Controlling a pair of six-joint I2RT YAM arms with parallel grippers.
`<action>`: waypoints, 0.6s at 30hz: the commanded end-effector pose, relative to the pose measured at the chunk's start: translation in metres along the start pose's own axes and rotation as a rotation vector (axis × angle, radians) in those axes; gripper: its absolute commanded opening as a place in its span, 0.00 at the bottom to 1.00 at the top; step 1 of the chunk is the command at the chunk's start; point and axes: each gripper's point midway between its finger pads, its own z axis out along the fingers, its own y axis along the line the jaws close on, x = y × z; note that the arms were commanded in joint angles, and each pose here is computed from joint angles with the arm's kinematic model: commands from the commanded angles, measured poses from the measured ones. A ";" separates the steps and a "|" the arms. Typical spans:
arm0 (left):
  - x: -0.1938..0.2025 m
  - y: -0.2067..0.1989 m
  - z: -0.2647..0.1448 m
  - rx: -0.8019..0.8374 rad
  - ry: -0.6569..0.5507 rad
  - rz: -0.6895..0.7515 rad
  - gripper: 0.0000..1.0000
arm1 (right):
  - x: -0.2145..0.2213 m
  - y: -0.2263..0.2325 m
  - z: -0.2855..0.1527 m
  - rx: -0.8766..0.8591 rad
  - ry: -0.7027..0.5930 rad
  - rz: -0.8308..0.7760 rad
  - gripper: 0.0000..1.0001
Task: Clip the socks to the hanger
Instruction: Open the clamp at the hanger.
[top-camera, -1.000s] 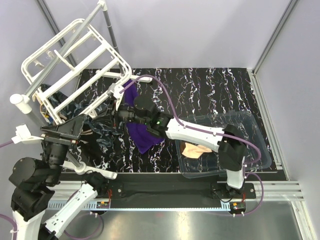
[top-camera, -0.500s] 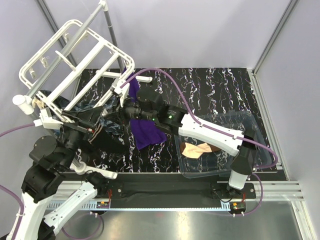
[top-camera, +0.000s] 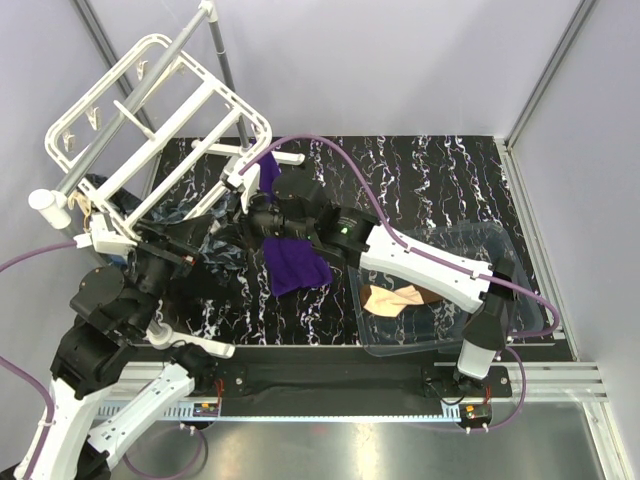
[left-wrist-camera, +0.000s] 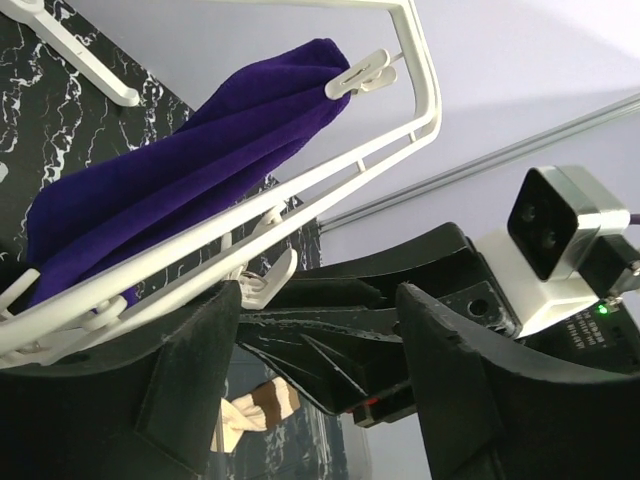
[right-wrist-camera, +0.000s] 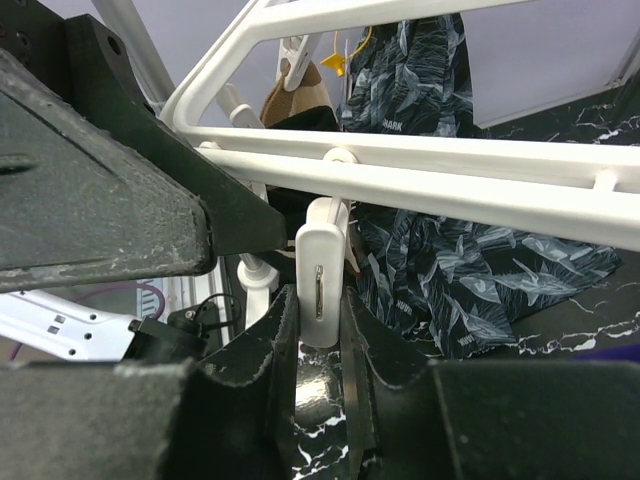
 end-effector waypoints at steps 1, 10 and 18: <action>-0.001 0.003 0.010 -0.011 -0.024 0.055 0.72 | -0.040 0.018 -0.025 -0.032 -0.051 -0.022 0.00; 0.000 0.007 0.009 -0.008 -0.024 0.083 0.76 | -0.042 0.014 -0.023 -0.009 -0.057 -0.035 0.00; 0.001 0.019 0.009 -0.063 -0.034 0.044 0.76 | -0.048 0.016 -0.025 -0.015 -0.084 -0.043 0.00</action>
